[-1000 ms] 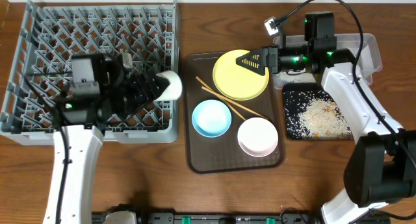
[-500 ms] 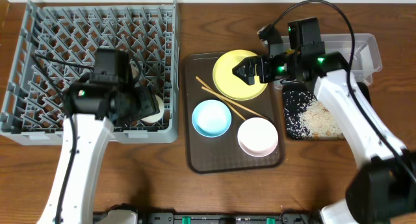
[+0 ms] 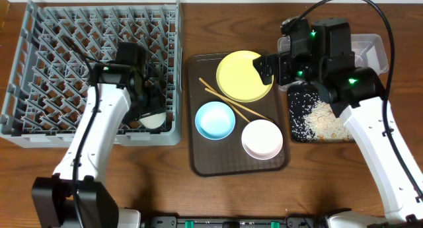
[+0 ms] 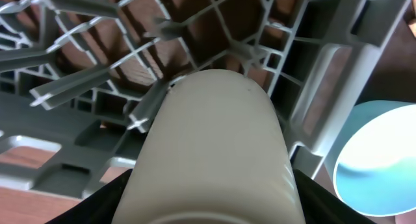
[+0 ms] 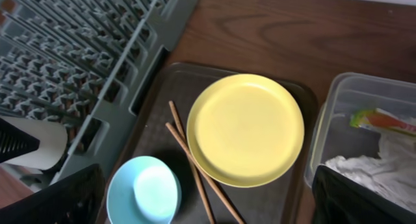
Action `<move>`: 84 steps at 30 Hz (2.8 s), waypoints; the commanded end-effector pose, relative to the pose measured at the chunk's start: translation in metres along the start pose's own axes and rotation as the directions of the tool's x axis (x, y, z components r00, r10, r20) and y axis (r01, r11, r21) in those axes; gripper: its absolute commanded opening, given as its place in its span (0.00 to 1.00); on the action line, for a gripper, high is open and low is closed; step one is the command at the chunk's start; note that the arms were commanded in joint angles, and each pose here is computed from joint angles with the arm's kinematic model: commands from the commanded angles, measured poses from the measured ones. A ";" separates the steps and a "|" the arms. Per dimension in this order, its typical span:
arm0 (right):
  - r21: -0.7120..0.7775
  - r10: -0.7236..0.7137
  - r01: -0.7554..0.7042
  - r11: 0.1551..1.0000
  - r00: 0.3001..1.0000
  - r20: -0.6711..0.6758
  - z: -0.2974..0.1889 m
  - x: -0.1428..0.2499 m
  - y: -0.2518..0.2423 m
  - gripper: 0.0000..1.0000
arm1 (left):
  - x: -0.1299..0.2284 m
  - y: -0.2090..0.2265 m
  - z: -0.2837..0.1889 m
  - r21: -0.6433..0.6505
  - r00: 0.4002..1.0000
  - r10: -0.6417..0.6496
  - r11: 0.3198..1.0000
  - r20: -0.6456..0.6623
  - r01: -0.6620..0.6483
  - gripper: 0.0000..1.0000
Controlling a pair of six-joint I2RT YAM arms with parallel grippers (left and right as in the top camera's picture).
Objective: Sort waste into correct bins and load items into the dishwasher
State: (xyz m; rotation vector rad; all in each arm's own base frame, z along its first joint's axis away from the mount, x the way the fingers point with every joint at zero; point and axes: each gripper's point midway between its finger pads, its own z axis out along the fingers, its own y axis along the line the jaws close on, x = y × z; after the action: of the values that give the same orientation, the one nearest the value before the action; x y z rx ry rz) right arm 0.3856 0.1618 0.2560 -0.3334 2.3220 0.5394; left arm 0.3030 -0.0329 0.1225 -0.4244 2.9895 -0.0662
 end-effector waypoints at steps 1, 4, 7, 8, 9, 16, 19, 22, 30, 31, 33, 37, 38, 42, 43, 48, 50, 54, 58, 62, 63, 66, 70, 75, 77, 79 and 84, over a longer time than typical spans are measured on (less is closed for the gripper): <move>0.014 -0.023 0.023 1.000 1.000 0.019 -0.004 -0.006 0.001 0.99 | 0.004 -0.007 0.002 0.001 0.999 0.038 0.999 -0.003 -0.038 0.17; 0.014 -0.022 0.022 1.000 1.000 0.017 -0.004 -0.006 0.001 0.99 | 0.005 -0.011 0.002 -0.004 0.999 0.053 0.999 0.001 -0.053 0.22; 0.015 -0.022 0.021 1.000 1.000 0.014 -0.004 -0.005 0.001 0.99 | 0.007 -0.010 0.004 -0.007 0.998 0.056 0.998 -0.007 -0.056 0.28; 0.015 -0.021 0.021 1.000 1.000 0.011 -0.004 -0.004 0.001 0.99 | 0.009 -0.010 0.006 -0.009 0.998 0.056 0.998 -0.011 -0.056 0.31; 0.015 -0.020 0.020 1.000 1.000 0.010 -0.004 -0.004 0.001 0.99 | 0.010 -0.009 0.007 -0.011 0.998 0.055 0.998 -0.016 -0.056 0.34; 0.016 -0.031 0.031 0.999 0.999 0.007 -0.004 -0.003 0.000 0.99 | 0.011 -0.009 0.009 -0.013 0.998 0.055 0.998 -0.022 -0.056 0.74; 0.019 -0.031 0.031 0.999 0.999 0.007 -0.004 -0.003 0.000 0.99 | 0.009 -0.010 0.009 -0.009 0.998 0.055 0.998 -0.014 -0.055 0.80; 0.019 -0.031 0.031 0.999 0.999 0.007 -0.004 -0.004 0.000 0.99 | 0.007 -0.011 0.008 -0.006 0.998 0.056 0.998 -0.006 -0.056 0.82; 0.032 -0.030 0.030 0.999 0.999 0.009 -0.004 -0.004 -0.002 0.99 | -0.005 -0.028 -0.028 0.078 0.994 0.098 0.992 0.054 -0.102 0.82; 0.041 -0.030 0.030 0.999 0.999 0.010 -0.004 -0.004 -0.004 0.99 | -0.005 -0.037 -0.037 0.115 0.989 0.131 0.984 0.070 -0.138 0.82; 0.054 -0.029 0.029 0.998 1.000 0.011 -0.004 -0.005 -0.007 0.99 | -0.005 -0.051 -0.051 0.170 0.979 0.170 0.968 0.109 -0.187 0.82; 0.053 -0.029 0.029 0.998 0.999 0.012 -0.004 -0.005 -0.006 0.99 | 0.006 -0.080 -0.066 0.205 0.953 0.251 0.937 0.169 -0.283 0.82; 0.053 -0.029 0.028 0.998 1.000 0.012 -0.004 -0.005 -0.006 0.99 | 0.010 -0.086 -0.066 0.208 0.948 0.267 0.931 0.171 -0.300 0.82; 0.052 -0.025 0.025 0.998 1.000 0.013 -0.004 -0.005 -0.006 0.99 | 0.027 -0.111 -0.062 0.223 0.941 0.305 0.916 0.149 -0.332 0.81; 0.052 -0.026 0.025 0.998 1.000 0.014 -0.004 -0.005 -0.006 0.99 | 0.030 -0.114 -0.060 0.224 0.943 0.302 0.918 0.141 -0.328 0.81; 0.048 0.001 -0.001 0.999 1.000 0.014 -0.004 -0.005 -0.005 0.99 | 0.038 -0.122 -0.050 0.208 0.956 0.277 0.934 0.099 -0.292 0.79; 0.046 0.024 -0.024 0.999 1.000 0.011 -0.004 -0.004 -0.005 0.99 | 0.038 -0.121 -0.046 0.195 0.966 0.246 0.946 0.085 -0.258 0.79; 0.038 0.030 -0.029 0.999 1.000 -0.001 0.001 -0.001 0.000 0.99 | 0.034 -0.114 -0.043 0.155 0.976 0.196 0.966 0.090 -0.208 0.78; 0.033 0.025 -0.025 0.999 1.000 -0.009 0.003 0.001 0.003 0.99 | 0.033 -0.113 -0.043 0.147 0.977 0.193 0.968 0.092 -0.205 0.78; 0.037 0.026 -0.026 0.999 1.000 -0.009 0.004 0.001 0.002 0.99 | 0.030 -0.110 -0.041 0.127 0.976 0.192 0.971 0.104 -0.204 0.78; 0.037 0.026 -0.026 0.999 1.000 -0.011 0.004 0.001 0.002 0.99 | 0.029 -0.109 -0.040 0.117 0.976 0.191 0.972 0.106 -0.203 0.78; 0.037 0.027 -0.026 0.999 1.000 -0.015 0.004 0.002 0.002 0.99 | 0.028 -0.109 -0.035 0.106 0.977 0.192 0.974 0.097 -0.202 0.78; 0.038 0.028 -0.028 0.999 0.999 -0.019 0.004 0.004 0.002 0.99 | 0.028 -0.112 -0.024 0.093 0.977 0.201 0.974 0.073 -0.207 0.78; 0.039 0.030 -0.029 0.999 0.999 -0.026 0.003 0.005 0.002 0.99 | 0.032 -0.117 -0.002 0.065 0.973 0.230 0.971 0.020 -0.231 0.75; 0.040 0.030 -0.029 0.999 0.999 -0.028 0.003 0.006 0.002 0.99 | 0.035 -0.118 0.009 0.046 0.970 0.242 0.969 -0.010 -0.241 0.74; 0.040 0.031 -0.029 0.999 0.999 -0.030 0.003 0.006 0.002 0.99 | 0.036 -0.117 0.019 0.030 0.970 0.242 0.970 -0.037 -0.241 0.74; 0.040 0.031 -0.030 0.999 0.999 -0.031 0.004 0.006 0.001 0.99 | 0.039 -0.116 0.042 0.000 0.959 0.265 0.964 -0.097 -0.267 0.74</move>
State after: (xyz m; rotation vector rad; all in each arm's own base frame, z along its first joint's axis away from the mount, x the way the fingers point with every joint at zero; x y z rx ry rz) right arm 0.3799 0.1629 0.2485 -0.3020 2.3669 0.5056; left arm 0.3027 -0.1593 0.0928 -0.0601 3.0961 -0.0941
